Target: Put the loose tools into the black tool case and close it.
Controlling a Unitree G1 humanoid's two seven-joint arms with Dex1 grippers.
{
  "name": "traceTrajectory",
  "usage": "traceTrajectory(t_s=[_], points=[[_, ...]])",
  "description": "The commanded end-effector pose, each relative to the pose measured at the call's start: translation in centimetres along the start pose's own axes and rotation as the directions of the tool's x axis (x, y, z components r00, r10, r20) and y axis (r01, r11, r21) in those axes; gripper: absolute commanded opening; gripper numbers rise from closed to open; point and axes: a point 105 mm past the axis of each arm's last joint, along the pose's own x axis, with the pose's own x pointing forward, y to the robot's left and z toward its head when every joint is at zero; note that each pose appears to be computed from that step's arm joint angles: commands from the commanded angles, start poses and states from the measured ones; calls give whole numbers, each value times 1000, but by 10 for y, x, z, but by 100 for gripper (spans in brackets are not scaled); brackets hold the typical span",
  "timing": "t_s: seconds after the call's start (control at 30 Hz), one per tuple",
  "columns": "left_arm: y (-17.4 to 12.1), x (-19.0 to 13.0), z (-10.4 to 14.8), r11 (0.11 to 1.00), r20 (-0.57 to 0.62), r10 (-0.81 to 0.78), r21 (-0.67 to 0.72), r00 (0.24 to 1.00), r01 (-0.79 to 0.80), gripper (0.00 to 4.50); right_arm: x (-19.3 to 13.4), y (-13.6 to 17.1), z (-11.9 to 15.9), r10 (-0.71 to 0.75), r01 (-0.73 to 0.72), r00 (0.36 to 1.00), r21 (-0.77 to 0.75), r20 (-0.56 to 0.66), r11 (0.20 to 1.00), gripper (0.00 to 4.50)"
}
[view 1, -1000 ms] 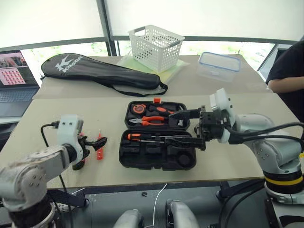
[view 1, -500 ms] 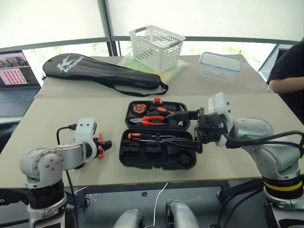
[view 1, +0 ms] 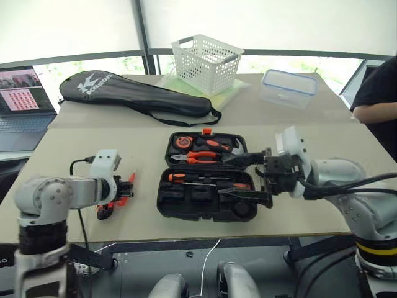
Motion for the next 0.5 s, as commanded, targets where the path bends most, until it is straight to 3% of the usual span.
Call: traceTrajectory(t_s=[0.03, 0.13, 0.27, 0.4, 0.5], points=[[-25, -25, 45, 898, 151, -313, 368, 938, 241, 41, -7, 15, 7, 32, -32, 999, -43, -11, 999, 450], [-53, -40, 51, 652, -7, -571, 604, 821, 459, 41, -11, 16, 5, 12, -12, 1000, -32, -13, 999, 450], [-79, -33, 47, 364, -248, -664, 717, 705, 595, 41, -12, 14, 3, -27, 27, 1000, -22, -5, 999, 450], [-97, -7, 40, 208, -404, -620, 742, 673, 637, 41, -10, 17, 2, -40, 40, 999, -26, -5, 999, 450], [-101, 12, 39, 177, -447, -564, 756, 695, 630, 41, -11, 18, 2, -53, 53, 999, -27, -7, 998, 450]])
